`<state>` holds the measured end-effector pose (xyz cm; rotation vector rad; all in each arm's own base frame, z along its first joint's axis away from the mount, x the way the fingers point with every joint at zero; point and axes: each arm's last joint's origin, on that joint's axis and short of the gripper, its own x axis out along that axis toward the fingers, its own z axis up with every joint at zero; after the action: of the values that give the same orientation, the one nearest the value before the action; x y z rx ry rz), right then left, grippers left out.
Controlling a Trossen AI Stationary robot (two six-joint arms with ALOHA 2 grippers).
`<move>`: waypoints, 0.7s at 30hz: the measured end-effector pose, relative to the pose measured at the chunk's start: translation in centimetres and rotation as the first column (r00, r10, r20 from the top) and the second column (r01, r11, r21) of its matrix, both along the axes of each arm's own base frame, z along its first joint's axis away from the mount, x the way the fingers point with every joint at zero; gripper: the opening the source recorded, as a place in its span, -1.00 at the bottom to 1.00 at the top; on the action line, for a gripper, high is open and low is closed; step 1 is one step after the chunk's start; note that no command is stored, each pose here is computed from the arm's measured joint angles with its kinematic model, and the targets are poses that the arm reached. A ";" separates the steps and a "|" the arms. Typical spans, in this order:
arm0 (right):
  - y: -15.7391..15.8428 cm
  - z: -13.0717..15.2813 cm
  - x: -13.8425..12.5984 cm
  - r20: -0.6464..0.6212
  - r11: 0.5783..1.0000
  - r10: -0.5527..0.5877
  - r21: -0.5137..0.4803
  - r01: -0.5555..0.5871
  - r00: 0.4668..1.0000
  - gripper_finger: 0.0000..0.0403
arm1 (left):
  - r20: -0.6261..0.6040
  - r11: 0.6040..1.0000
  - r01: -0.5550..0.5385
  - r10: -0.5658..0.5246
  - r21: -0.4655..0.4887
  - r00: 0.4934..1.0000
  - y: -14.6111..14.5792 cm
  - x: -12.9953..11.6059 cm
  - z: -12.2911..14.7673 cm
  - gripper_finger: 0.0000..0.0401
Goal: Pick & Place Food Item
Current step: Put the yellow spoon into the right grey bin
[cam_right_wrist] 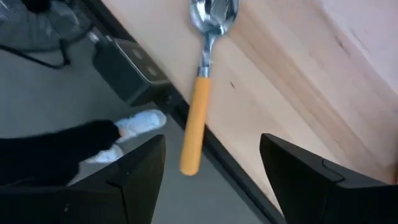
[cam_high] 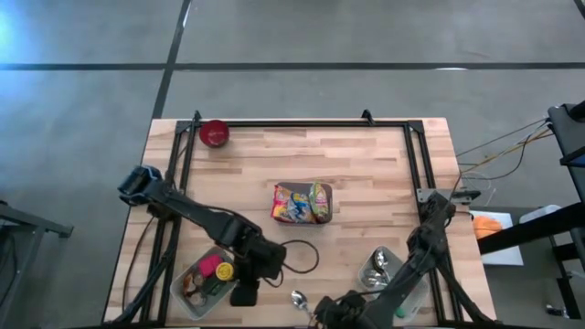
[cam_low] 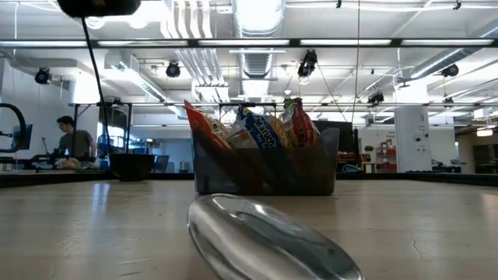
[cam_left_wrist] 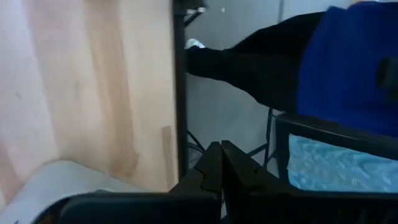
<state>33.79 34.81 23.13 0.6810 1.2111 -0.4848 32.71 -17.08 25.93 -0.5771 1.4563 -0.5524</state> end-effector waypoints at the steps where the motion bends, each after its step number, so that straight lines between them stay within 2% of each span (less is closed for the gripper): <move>1: 0.0 -0.3 0.1 -0.006 1.000 0.006 -0.004 -0.006 1.000 0.28 | 0.013 1.000 0.007 -0.007 -0.008 1.000 -0.1 -0.3 0.5 -1.00; 5: -0.1 -1.5 0.8 -0.041 0.998 0.069 -0.003 -0.069 0.997 0.28 | 0.063 0.999 0.021 -0.019 -0.025 0.998 -0.1 -1.4 2.4 -1.00; 9: 0.0 -2.7 2.0 -0.015 0.985 0.173 -0.009 -0.173 0.985 0.28 | 0.124 0.999 0.009 -0.004 -0.040 0.992 0.3 -2.7 4.7 -1.00; 21: -0.4 -6.5 3.3 -0.076 0.963 0.254 -0.067 -0.259 0.964 0.28 | 0.260 0.995 -0.093 0.101 -0.040 0.960 2.2 -5.9 9.5 -1.00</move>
<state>37.10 34.43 16.67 0.4366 1.3156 -0.3361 26.82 -14.92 35.39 -0.5715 1.1658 -0.5500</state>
